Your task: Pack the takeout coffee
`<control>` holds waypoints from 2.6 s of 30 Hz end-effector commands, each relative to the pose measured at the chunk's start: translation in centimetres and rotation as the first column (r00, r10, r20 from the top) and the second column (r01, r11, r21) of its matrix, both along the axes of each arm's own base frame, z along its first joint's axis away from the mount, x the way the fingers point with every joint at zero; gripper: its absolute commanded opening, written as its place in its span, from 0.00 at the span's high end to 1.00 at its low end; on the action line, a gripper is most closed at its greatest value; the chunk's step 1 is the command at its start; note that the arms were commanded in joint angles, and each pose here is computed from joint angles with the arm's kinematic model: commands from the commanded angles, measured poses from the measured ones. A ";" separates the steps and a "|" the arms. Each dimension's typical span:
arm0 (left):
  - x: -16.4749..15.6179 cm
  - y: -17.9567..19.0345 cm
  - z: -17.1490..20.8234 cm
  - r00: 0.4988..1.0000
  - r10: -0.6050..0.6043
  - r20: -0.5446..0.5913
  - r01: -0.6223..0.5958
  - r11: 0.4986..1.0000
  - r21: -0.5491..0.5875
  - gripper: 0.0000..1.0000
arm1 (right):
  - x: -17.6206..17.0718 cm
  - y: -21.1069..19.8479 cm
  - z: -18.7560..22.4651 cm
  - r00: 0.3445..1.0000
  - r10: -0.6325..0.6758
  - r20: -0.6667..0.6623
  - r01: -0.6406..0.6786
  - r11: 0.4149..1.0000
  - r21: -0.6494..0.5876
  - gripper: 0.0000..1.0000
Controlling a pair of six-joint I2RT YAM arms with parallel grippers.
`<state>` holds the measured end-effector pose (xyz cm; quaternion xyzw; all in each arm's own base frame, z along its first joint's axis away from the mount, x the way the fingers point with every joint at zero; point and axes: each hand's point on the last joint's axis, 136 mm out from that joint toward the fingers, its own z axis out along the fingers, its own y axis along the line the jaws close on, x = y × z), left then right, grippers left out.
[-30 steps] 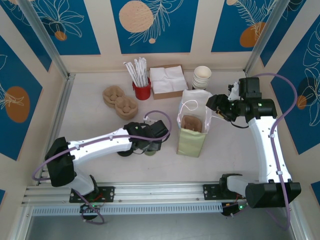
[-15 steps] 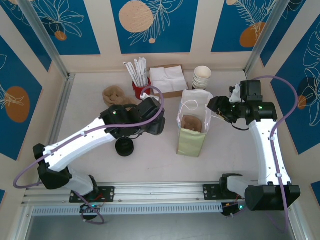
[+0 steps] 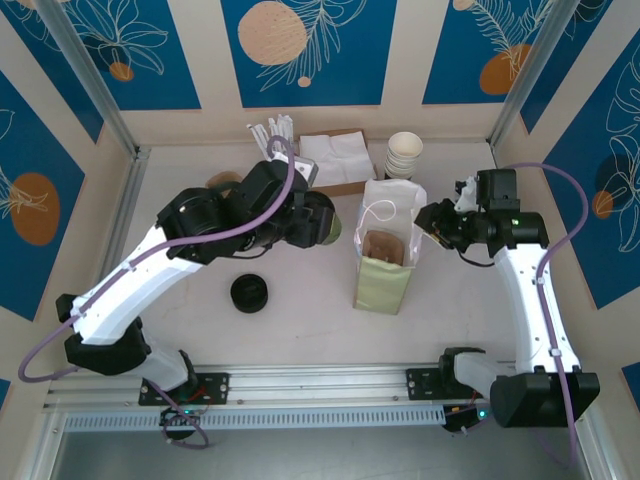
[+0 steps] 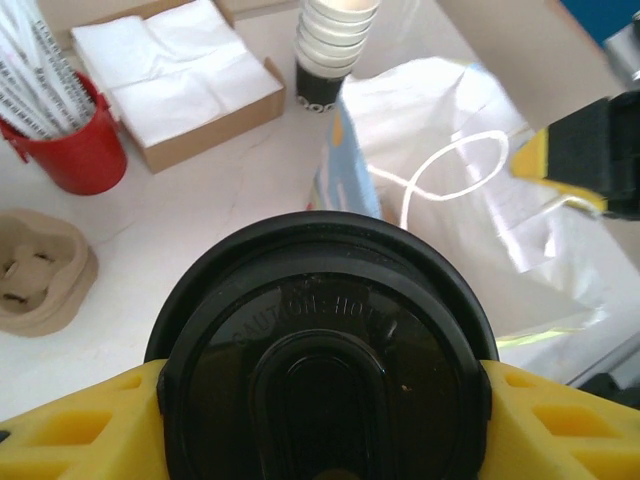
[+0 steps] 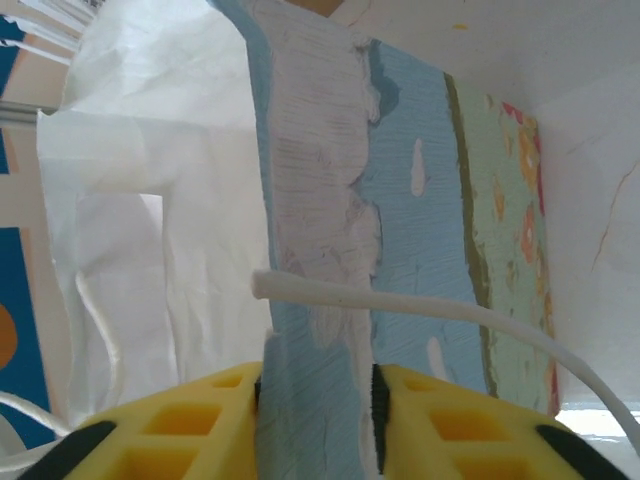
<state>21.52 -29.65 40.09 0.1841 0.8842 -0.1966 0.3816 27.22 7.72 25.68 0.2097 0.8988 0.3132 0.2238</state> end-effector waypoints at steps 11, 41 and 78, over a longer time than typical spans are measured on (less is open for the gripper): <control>-2.1 -5.1 3.0 0.979 -0.205 -0.017 0.202 0.974 -0.107 0.37 | -1.2 1.4 1.1 0.979 -0.206 0.008 0.199 0.955 0.221 0.81; 2.1 -9.2 -3.0 0.987 -0.158 -0.024 0.159 0.985 0.064 0.36 | -2.3 1.4 4.6 0.989 -0.049 0.139 0.034 0.993 0.111 0.44; 6.0 -14.9 -11.9 0.953 -0.303 -0.018 0.300 0.931 0.205 0.35 | 2.0 0.5 0.4 0.995 0.016 -0.101 -0.010 0.998 0.063 0.50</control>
